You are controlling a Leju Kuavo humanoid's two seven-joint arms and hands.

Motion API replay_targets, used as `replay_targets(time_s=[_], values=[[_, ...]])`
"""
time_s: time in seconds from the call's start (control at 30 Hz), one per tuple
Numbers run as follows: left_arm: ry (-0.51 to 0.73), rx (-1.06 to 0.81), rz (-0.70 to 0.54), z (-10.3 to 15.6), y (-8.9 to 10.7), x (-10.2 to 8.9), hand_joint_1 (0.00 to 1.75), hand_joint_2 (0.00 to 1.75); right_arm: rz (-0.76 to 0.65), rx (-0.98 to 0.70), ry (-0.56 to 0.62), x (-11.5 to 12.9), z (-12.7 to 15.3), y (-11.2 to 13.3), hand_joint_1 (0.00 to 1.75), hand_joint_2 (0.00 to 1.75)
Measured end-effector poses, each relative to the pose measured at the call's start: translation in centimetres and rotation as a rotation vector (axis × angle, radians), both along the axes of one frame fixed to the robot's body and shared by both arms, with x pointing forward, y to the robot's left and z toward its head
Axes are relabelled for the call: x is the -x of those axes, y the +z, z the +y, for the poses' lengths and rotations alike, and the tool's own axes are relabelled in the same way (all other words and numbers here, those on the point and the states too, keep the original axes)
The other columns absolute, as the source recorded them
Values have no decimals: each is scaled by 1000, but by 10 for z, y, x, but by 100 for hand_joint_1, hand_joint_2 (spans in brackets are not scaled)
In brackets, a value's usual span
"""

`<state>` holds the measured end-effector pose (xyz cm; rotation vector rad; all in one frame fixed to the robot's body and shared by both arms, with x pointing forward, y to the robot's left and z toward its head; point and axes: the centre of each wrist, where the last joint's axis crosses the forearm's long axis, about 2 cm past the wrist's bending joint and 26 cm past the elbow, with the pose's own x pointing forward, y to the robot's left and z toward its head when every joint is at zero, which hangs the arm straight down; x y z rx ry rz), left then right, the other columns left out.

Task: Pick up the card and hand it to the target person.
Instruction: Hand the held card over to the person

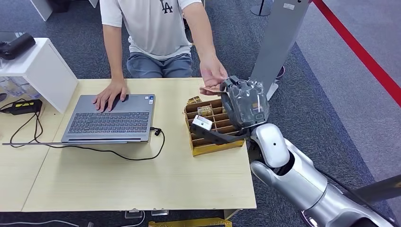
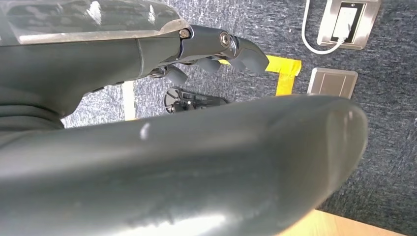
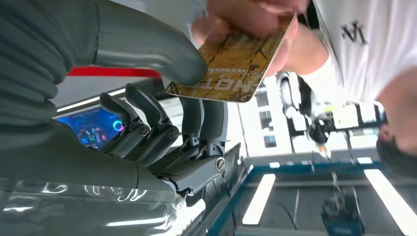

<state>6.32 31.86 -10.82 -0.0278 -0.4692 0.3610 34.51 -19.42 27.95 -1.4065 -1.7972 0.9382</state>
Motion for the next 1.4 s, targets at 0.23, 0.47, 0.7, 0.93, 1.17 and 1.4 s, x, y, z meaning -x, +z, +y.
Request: replay_targets(time_s=[0.23,0.47,0.7,0.93,1.17,1.4], values=[[-5,4,-6,-1,1,-5,0,0,-273,-17,105,13,-9,-12,139,175],[-23,8,-15,-2,1,-9,0,0,-340,-14,131,12,-17,-25,0,175],[-6,8,-23,-2,1,-8,0,0,-64,-365,287,8,-23,-39,0,175],[6,7,-16,-2,0,-3,0,0,392,-962,568,6,-28,-71,0,175],[22,-4,1,-1,0,-1,0,0,515,-1221,575,18,-35,-97,0,175],[35,-10,13,-1,0,0,0,0,593,-1297,487,36,-44,-124,0,175]])
